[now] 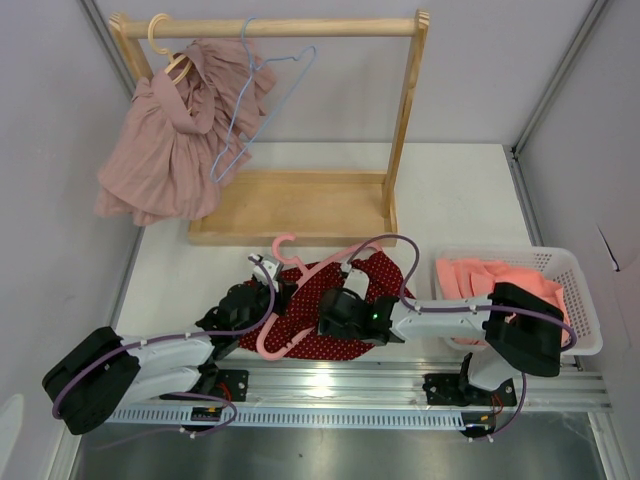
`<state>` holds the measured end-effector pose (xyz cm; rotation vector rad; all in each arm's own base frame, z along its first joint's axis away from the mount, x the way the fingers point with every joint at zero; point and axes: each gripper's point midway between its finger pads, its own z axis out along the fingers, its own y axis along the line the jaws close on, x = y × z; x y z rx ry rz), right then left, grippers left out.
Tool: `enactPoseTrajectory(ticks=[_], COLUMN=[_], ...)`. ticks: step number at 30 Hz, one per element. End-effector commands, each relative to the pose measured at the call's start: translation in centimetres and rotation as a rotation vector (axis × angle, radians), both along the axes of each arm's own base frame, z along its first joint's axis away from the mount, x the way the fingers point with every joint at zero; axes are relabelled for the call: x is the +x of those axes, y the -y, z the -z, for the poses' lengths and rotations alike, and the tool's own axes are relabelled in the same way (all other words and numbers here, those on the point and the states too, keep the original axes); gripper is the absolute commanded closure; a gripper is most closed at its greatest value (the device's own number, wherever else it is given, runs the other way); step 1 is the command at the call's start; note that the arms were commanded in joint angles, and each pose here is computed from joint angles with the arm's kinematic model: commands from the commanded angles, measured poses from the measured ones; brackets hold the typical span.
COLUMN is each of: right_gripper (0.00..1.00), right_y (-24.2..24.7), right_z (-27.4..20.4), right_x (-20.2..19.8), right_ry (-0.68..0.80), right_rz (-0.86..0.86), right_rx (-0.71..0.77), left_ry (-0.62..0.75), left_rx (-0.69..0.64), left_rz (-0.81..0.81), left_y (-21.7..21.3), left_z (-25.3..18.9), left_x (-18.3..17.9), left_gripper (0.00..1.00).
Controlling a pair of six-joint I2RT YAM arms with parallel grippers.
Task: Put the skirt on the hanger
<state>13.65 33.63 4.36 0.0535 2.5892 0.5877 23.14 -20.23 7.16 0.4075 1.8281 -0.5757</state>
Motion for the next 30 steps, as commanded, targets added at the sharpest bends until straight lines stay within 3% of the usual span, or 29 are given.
enactPoseTrajectory(ticks=[1,10,30], right_gripper=[0.36,0.42,0.45], right_y=[-1.9,-1.3,-0.8], right_z=[-2.7,-4.9,-2.7], right_x=[1.8,3.4,3.2], right_ry=[0.056,0.135,0.066], right_rz=[0.107,0.219,0.299], right_rx=[0.185,0.285,0.323], left_ry=[0.06,0.056,0.05], left_rx=[-0.006,-0.004,0.007], left_rz=[-0.035,-0.029,-0.017], left_y=[-0.1,0.0,0.2], left_z=[-1.6,-1.5,-1.1], left_x=[1.2,1.1,1.1], left_gripper=[1.0,1.0,1.0])
